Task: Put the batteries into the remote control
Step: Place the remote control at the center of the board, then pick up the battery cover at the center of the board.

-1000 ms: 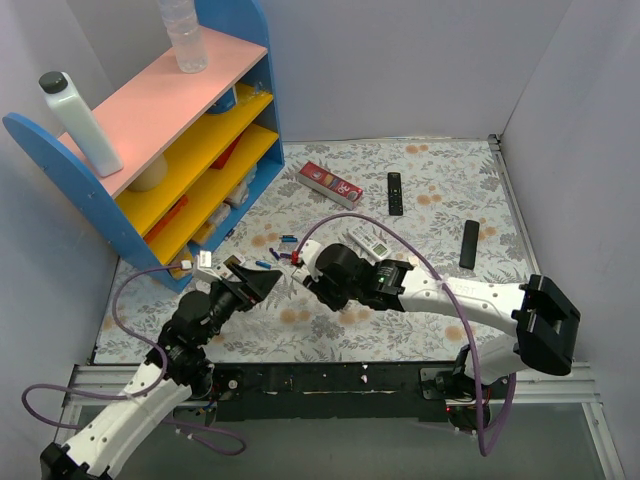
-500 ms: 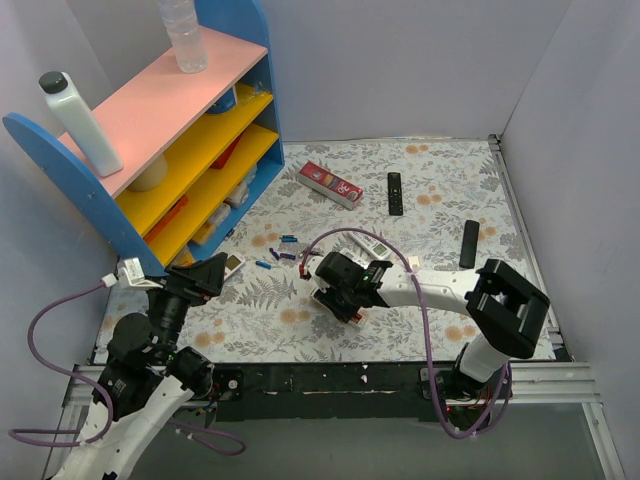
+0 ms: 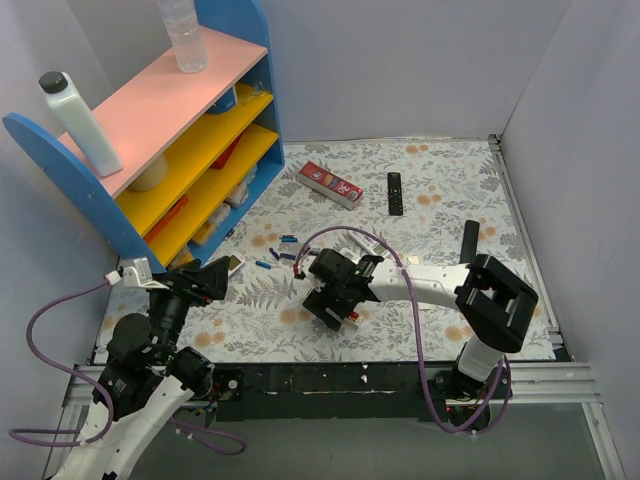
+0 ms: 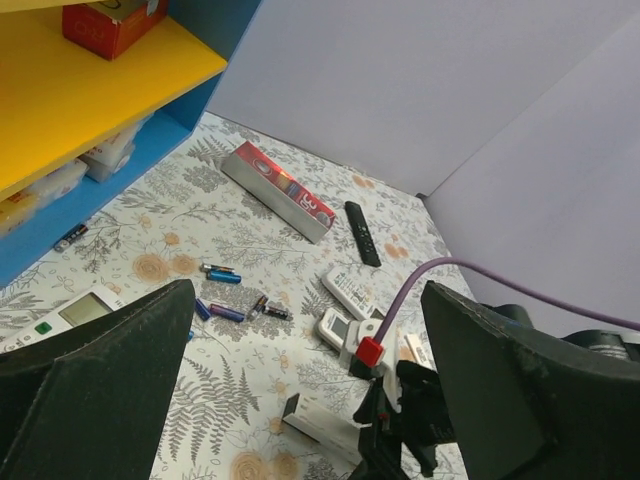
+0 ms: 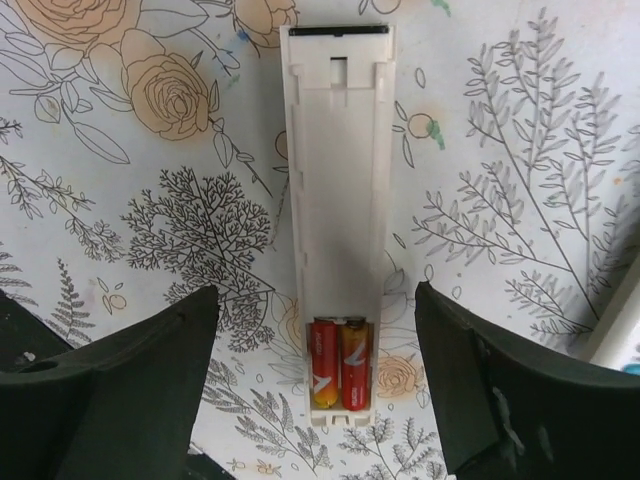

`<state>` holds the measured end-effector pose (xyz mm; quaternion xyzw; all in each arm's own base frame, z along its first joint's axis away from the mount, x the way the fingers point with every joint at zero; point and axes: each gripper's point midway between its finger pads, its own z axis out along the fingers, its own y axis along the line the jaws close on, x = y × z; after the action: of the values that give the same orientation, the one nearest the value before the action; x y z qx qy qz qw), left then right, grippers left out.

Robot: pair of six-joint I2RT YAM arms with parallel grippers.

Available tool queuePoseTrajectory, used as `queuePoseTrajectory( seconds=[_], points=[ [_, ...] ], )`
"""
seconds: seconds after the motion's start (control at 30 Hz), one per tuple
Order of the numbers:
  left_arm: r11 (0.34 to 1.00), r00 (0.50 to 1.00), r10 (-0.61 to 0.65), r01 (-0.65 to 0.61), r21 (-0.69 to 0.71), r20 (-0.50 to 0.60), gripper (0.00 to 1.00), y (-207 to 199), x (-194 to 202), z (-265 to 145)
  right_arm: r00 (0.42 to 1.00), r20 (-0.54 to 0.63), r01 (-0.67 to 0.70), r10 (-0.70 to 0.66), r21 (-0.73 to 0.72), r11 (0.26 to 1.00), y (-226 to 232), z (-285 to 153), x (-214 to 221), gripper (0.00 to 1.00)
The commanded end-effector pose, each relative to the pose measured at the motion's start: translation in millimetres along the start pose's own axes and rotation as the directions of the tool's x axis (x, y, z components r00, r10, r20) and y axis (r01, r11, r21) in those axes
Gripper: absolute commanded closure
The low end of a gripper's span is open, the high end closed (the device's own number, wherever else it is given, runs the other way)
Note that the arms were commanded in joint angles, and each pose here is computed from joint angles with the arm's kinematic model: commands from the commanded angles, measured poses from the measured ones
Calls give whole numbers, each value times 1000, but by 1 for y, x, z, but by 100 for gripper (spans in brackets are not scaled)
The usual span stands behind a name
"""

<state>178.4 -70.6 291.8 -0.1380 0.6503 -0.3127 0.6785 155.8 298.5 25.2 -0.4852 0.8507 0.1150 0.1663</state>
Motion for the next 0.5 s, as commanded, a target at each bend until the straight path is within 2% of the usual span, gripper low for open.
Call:
queuePoseTrajectory(
  seconds=[0.0, 0.13, 0.23, 0.33, 0.47],
  points=[
    [998, 997, 65, -65, 1, -46, 2, 0, 10, 6, 992, 87, -90, 87, 34, 995, -11, -41, -29, 12],
    [997, 995, 79, -80, -8, -62, 2, 3, 14, 8, 957, 148, -258, 249, 48, 965, -40, -77, -31, 11],
    [997, 994, 80, -81, -12, -72, 2, 3, 16, 8, 919, 168, -376, 358, 92, 922, -71, -94, -14, 11],
    [996, 994, 81, -82, -18, -74, 2, 4, 16, 8, 880, 153, -472, 451, 168, 865, -105, -102, 14, 11],
    [997, 995, 78, -78, 0, -67, 2, 2, 15, 6, 801, 148, -597, 581, 277, 753, -151, -110, 55, 13]
  ],
)
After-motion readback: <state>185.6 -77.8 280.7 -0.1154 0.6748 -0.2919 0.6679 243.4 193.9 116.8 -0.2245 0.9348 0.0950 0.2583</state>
